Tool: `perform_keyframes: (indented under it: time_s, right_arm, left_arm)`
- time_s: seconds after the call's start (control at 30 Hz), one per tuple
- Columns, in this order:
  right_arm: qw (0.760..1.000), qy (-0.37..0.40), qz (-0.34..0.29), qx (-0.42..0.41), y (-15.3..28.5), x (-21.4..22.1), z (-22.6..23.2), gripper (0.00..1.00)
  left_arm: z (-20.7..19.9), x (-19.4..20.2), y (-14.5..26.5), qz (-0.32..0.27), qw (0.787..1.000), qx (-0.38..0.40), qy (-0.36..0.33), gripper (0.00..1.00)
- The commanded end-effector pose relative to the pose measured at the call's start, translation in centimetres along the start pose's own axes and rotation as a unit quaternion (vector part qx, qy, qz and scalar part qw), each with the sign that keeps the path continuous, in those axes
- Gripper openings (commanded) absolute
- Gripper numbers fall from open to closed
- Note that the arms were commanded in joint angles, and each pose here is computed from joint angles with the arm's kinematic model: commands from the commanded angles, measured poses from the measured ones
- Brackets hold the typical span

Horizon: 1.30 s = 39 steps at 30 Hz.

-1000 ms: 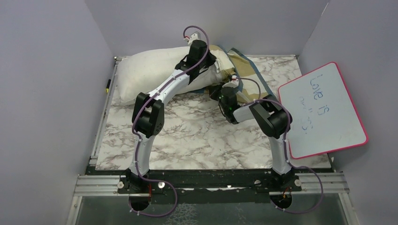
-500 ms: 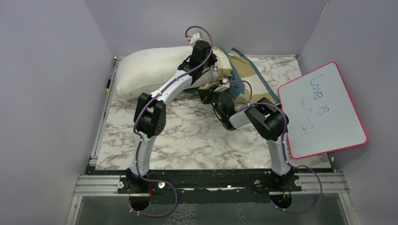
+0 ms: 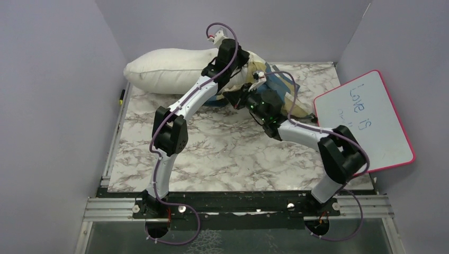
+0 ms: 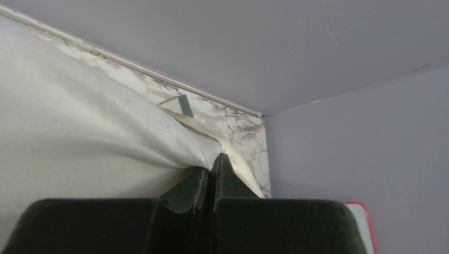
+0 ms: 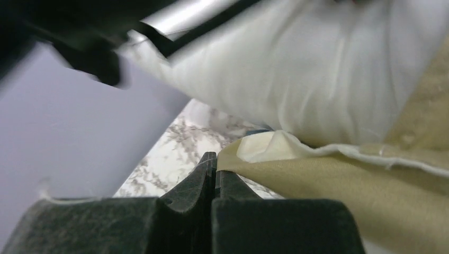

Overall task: Put the pillow into the pillowcase
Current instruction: Stuff the pillow into the pillowcase.

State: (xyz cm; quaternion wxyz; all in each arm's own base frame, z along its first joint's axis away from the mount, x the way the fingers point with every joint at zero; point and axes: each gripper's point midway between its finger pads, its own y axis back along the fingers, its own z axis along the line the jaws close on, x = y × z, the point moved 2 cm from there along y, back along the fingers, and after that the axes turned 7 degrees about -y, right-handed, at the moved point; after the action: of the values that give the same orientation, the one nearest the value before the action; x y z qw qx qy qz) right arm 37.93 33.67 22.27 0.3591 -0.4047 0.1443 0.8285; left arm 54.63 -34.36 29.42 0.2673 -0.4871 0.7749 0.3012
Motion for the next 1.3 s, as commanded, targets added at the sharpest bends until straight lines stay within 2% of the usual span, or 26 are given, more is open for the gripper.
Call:
perform_keyframes:
  time_s: [0.0,0.07,0.17,0.3,0.33,0.43,0.5,0.57,0.63,0.7,0.83,0.9,1.0,1.17,1.27]
  right_arm:
    - [0.995,0.042,0.052,-0.078,1.7,-2.7,6.7,0.00]
    - [0.995,0.029,0.081,-0.055,2.1,-2.7,6.9,0.00]
    - [0.996,-0.008,0.088,-0.016,2.3,-3.3,6.8,0.00]
    - [0.995,-0.063,0.073,0.034,1.5,-3.9,5.1,0.01]
    - [0.994,-0.068,0.071,0.045,1.1,-3.8,4.5,0.01]
    - [0.993,-0.084,0.060,0.065,-0.5,-4.1,2.9,0.00]
    - [0.993,-0.088,0.051,0.068,-1.7,-4.6,1.8,0.00]
    - [0.992,-0.092,0.053,0.073,-3.0,-4.9,0.6,0.00]
    - [0.989,-0.105,0.061,0.080,-4.1,-4.7,-0.7,0.00]
    - [0.988,-0.117,0.065,0.081,-4.7,-4.7,-1.5,0.00]
    - [0.986,-0.128,0.058,0.089,-4.8,-5.2,-2.4,0.00]
    - [0.986,-0.130,0.055,0.093,-4.6,-5.6,-2.9,0.00]
    - [0.985,-0.135,0.052,0.097,-4.2,-6.4,-3.8,0.00]
    - [0.983,-0.140,0.037,0.109,-3.1,-8.5,-5.7,0.00]
    - [0.983,-0.142,0.036,0.109,-2.8,-9.2,-6.1,0.00]
  left_arm:
    - [-9.3,-8.3,4.8,-0.097,0.982,0.115,0.113,0.00]
    - [-10.7,-9.7,5.4,-0.108,0.976,0.133,0.133,0.00]
    - [-11.5,-10.3,5.3,-0.110,0.972,0.149,0.144,0.00]
    - [-8.8,-9.7,3.4,-0.077,0.979,0.148,0.116,0.00]
    - [-7.3,-9.9,2.8,-0.063,0.982,0.143,0.106,0.04]
    - [-3.9,-10.3,2.6,-0.031,0.990,0.125,0.048,0.38]
    - [-2.0,-11.7,3.4,-0.034,0.994,0.103,-0.008,0.57]
    - [-0.5,-13.4,4.7,-0.047,0.994,0.077,-0.066,0.67]
    - [0.8,-14.7,6.5,-0.051,0.990,0.048,-0.122,0.88]
    - [1.9,-15.4,9.1,-0.045,0.981,0.014,-0.191,0.88]
    - [7.9,-12.2,14.0,0.012,0.952,-0.066,-0.300,0.81]
    - [10.0,-10.2,15.6,0.046,0.924,-0.065,-0.373,0.77]
    - [11.8,-9.3,16.7,0.068,0.882,-0.061,-0.462,0.74]
    - [11.0,-8.0,16.2,0.089,0.807,0.035,-0.583,0.75]
    - [11.1,-5.7,15.4,0.117,0.754,0.108,-0.638,0.82]
